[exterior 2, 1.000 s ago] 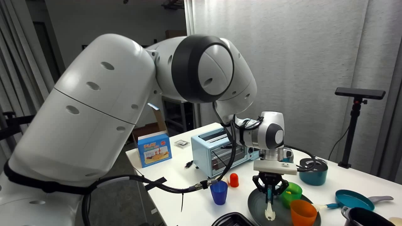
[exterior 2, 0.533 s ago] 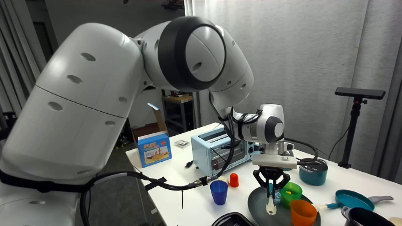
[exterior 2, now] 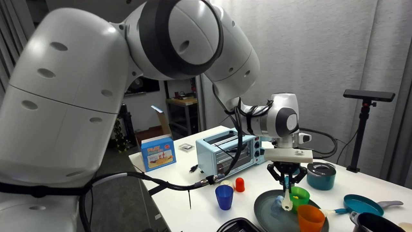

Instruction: Take the brush on the plate and put it in the orange cup

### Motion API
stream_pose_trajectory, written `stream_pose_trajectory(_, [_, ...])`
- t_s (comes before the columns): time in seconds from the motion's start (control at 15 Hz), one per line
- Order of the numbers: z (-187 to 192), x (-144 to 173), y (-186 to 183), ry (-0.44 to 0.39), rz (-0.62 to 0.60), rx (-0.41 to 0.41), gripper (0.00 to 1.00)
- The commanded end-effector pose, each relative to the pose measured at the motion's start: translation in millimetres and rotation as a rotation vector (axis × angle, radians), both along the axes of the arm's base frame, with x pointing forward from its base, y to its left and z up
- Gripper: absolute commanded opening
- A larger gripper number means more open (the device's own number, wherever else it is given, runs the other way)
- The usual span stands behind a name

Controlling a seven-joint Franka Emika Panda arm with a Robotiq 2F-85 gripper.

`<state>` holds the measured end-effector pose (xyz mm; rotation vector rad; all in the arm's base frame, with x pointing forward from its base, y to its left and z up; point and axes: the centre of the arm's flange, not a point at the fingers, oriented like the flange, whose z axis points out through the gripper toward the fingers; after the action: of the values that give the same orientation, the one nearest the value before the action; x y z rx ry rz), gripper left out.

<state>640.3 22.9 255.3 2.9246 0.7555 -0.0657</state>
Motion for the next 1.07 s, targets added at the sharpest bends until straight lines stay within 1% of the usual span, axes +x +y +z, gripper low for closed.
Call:
stream_pose_trajectory(0.0, [25.6, -5.4, -17.8, -0.077, -0.059, 0.027, 0.04])
stream_pose_trajectory(0.27, [38.3, 5.2, -32.9, -0.158, -0.086, 0.024, 0.04])
stream_pose_trajectory(0.6, [39.1, 14.9, -42.3, -0.247, -0.115, 0.026, 0.04])
stream_pose_trajectory(0.73, [34.5, 16.4, -44.7, -0.274, -0.126, 0.032, 0.04])
stream_pose_trajectory(1.0, [13.1, 15.1, -49.7, -0.322, -0.156, 0.035, 0.04])
